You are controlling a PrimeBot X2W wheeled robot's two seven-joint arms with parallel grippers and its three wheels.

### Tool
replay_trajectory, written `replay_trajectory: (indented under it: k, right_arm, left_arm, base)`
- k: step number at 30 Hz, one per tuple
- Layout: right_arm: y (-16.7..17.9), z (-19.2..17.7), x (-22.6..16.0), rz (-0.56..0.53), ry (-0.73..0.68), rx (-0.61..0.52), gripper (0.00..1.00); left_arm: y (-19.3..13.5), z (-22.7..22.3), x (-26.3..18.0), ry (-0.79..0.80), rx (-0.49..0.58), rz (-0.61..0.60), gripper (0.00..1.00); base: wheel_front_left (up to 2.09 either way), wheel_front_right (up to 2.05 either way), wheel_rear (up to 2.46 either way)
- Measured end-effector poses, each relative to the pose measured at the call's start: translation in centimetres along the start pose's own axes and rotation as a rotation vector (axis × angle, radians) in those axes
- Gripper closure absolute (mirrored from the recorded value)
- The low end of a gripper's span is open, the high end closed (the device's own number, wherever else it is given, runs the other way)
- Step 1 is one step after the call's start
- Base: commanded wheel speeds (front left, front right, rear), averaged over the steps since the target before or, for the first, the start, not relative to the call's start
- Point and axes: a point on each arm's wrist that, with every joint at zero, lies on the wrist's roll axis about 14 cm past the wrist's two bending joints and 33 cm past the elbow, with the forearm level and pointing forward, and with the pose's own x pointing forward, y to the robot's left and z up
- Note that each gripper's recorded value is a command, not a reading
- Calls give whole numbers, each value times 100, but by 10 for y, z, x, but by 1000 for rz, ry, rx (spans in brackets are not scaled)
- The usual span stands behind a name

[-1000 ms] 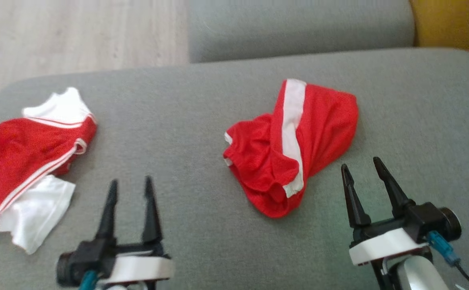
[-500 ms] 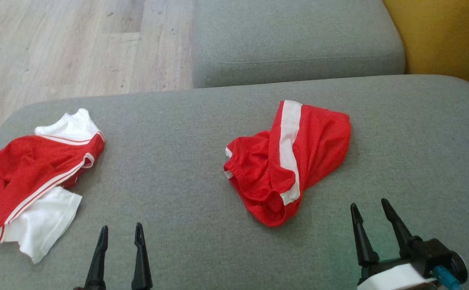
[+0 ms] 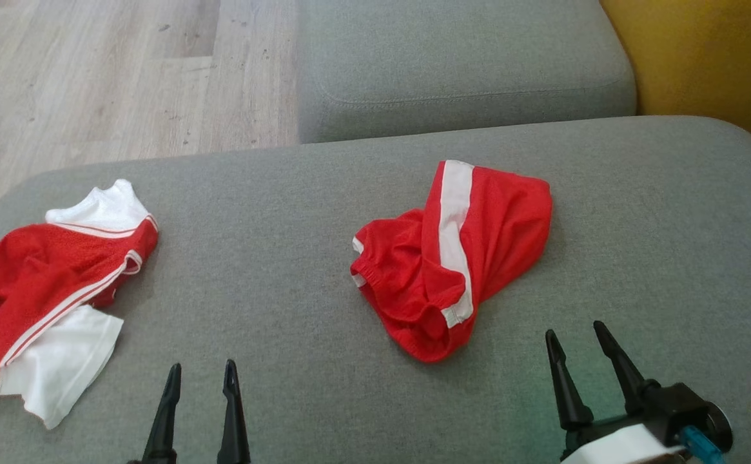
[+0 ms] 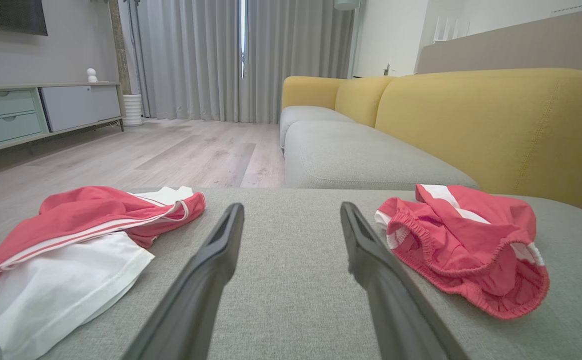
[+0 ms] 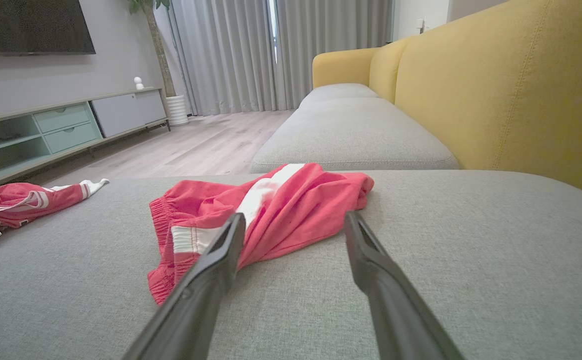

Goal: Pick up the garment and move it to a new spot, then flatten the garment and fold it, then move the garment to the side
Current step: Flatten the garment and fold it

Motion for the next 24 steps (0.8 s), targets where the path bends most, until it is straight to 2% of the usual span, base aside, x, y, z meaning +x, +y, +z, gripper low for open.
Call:
replay_trajectory:
  k: [15, 19, 24]
  right_arm:
    - [1, -5, 1, 3, 16, 6, 0]
    - [-2, -6, 4, -5, 21, 4, 0]
    - [-8, -13, 4, -24, 47, 2, 0]
  left_arm:
    - [-8, -11, 2, 39, -6, -22, 0]
    - [-28, -24, 6, 83, -41, -96, 0]
    - [-70, -42, 15, 150, -96, -254, 0]
  base:
    - [0, 0, 0]
    - [0, 0, 0]
    - [0, 0, 0]
